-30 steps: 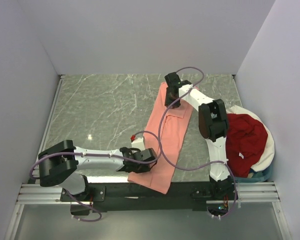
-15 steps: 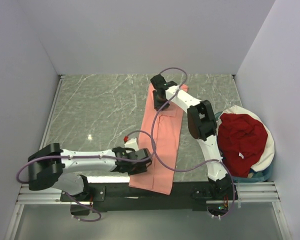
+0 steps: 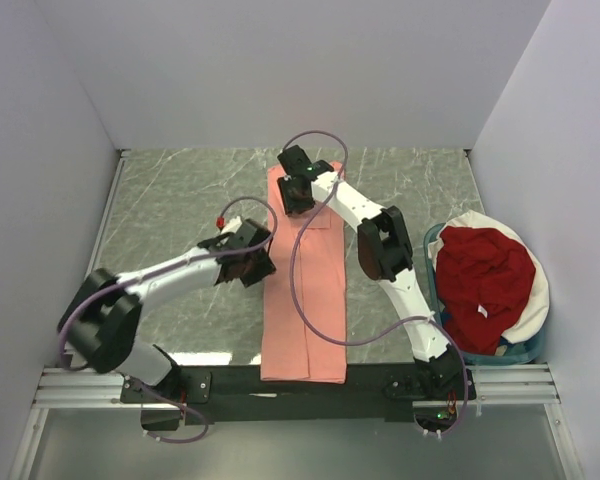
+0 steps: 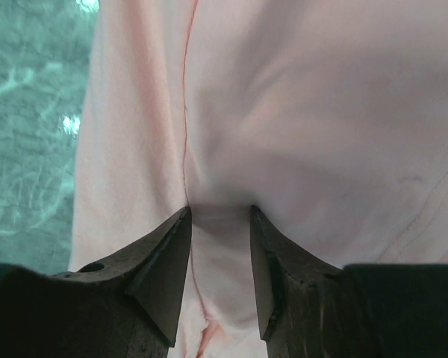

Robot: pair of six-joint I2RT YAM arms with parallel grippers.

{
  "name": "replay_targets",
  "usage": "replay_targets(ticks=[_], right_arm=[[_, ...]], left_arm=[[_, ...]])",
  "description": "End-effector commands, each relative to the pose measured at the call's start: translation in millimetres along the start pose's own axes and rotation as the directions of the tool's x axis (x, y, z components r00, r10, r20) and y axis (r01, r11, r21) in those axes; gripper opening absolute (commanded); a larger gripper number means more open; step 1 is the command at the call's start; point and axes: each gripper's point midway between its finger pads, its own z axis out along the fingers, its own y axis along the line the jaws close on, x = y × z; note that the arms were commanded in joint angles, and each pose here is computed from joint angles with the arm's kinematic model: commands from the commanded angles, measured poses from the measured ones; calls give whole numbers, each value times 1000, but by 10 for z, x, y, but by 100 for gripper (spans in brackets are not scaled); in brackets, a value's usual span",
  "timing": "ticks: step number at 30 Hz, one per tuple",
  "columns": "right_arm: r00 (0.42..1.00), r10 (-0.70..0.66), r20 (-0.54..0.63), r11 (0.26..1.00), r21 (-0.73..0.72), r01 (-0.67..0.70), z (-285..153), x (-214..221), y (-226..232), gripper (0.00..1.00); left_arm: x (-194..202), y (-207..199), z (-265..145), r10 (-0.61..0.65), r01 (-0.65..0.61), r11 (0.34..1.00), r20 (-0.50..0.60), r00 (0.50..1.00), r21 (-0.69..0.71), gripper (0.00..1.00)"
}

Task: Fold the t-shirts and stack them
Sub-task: Fold the tshirt

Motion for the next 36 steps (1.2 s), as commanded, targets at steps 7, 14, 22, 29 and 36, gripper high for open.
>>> replay_targets(ticks=[7,14,22,29,36], right_arm=[[968,25,249,999,-43,-15,-460,-792,-89,48],[944,146,294,985,41,-165,-1108,-795,-522,48],[939,302,166,945,75,-317,-924,83,-939,45],[931,354,89,926,104,-363,-647,510,-1073,43],[926,374,55,919,114,-378,-371,461,-1181,28]], left_arm=[[-548,-459,679,107,-107,994,4,994,-6,46],[-786,-314,761,98,-93,990,46,994,-103,46],[-925,-386,785,151,-148,986,35,988,-81,45],[-851,-299,874,177,-176,979,4,984,-99,45],[-834,-258,1070,168,-170,979,-23,986,-111,40]])
